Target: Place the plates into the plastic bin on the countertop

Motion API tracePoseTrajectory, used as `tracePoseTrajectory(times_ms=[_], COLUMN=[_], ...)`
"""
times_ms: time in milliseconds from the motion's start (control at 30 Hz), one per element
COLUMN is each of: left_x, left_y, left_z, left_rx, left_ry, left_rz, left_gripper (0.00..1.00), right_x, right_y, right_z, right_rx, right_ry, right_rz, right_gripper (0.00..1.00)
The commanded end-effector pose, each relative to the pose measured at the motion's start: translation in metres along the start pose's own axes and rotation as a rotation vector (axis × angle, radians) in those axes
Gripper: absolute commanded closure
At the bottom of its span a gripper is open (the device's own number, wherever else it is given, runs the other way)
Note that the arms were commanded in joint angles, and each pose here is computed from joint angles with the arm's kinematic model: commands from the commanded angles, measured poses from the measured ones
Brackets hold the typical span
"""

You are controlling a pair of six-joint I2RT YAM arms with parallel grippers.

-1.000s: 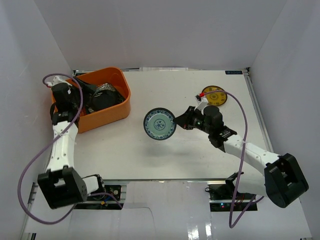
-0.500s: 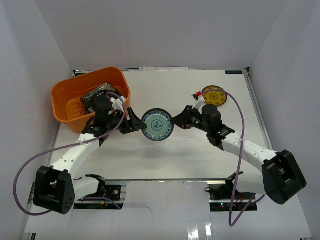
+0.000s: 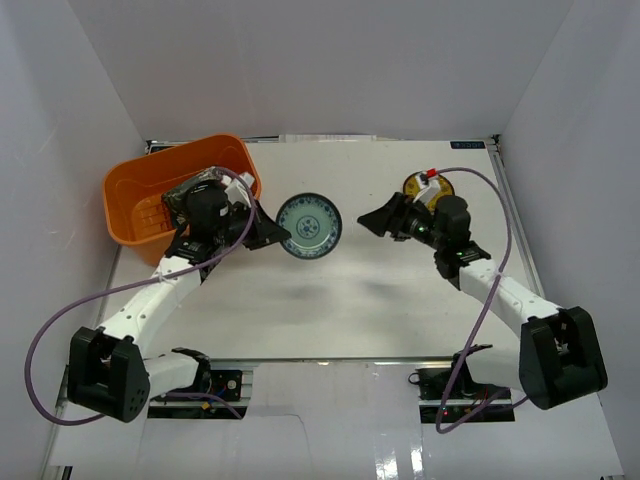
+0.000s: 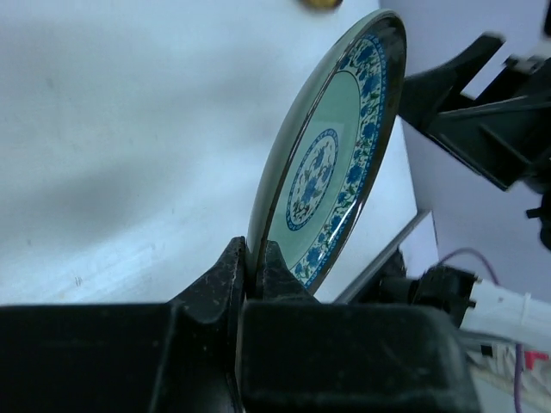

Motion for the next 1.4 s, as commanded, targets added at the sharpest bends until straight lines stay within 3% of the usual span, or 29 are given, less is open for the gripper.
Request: tracePoseTrajectory(times_ms=[0, 67, 233, 300, 433, 633, 833, 967, 1067, 1167, 1200, 1267, 1333, 1367], left_x=[-0.027, -0.041, -0.085, -0.107, -0.124, -0.129, -0.12, -0.111, -0.103, -0.106, -0.107, -0.108, -0.11, -0.112], left_y=[-0.033, -0.037, 0.027, 0.045, 0.078, 0.124, 0.167, 0.186, 0.201, 0.21, 0.209, 0.205, 0.188, 0.179], left_z=[0.076, 0.106, 0.17, 0.186, 0.192, 0.205, 0.212, 0.217, 0.219, 0.215, 0.214, 0.214, 0.217, 0.22], left_rx=[0.04, -0.01, -0.199, -0.257, -0.326, -0.371, -0.419, -0.435, -0.456, -0.469, -0.468, -0.461, -0.433, -0.417], left_ry=[-0.233, -0.307, -0.558, -0.693, -0.808, -0.855, -0.842, -0.808, -0.766, -0.771, -0.774, -0.771, -0.772, -0.775], left_rz=[-0.038, -0.046, 0.128, 0.151, 0.242, 0.399, 0.534, 0.584, 0.626, 0.662, 0.661, 0.647, 0.592, 0.571], left_gripper=[1.0, 1.0, 1.0, 1.0, 1.0, 1.0, 1.0, 1.0, 0.96, 0.85, 0.64, 0.37, 0.11, 0.07], right_x=[-0.029, -0.039, -0.077, -0.083, -0.082, -0.051, -0.034, -0.031, -0.041, -0.051, -0.054, -0.058, -0.058, -0.058], right_y=[-0.048, -0.096, -0.202, -0.233, -0.277, -0.32, -0.342, -0.339, -0.325, -0.3, -0.293, -0.269, -0.254, -0.24], right_z=[0.046, 0.042, 0.042, 0.038, 0.037, 0.022, 0.018, 0.029, 0.044, 0.064, 0.07, 0.081, 0.085, 0.088], right_rx=[-0.016, 0.001, 0.115, 0.187, 0.266, 0.381, 0.448, 0.438, 0.404, 0.352, 0.336, 0.296, 0.265, 0.243], right_ry=[-0.133, -0.117, -0.146, -0.167, -0.181, -0.139, -0.169, -0.209, -0.258, -0.3, -0.309, -0.328, -0.328, -0.328], right_rz=[-0.122, -0.312, -0.646, -0.688, -0.773, -0.713, -0.688, -0.653, -0.62, -0.577, -0.565, -0.519, -0.495, -0.477], right_gripper=[0.16, 0.18, 0.29, 0.3, 0.29, 0.28, 0.59, 0.91, 0.92, 0.92, 0.92, 0.92, 0.92, 0.92])
Point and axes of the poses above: each gripper's point midway between its finger pads, its own x axis out along the fingers, its own y axis along the line the jaws close on, z = x × y, the point moved 2 cm from there along -x, back along the fingers, and after that the axes turned 13 degrees about -x, right-handed, at the moved point
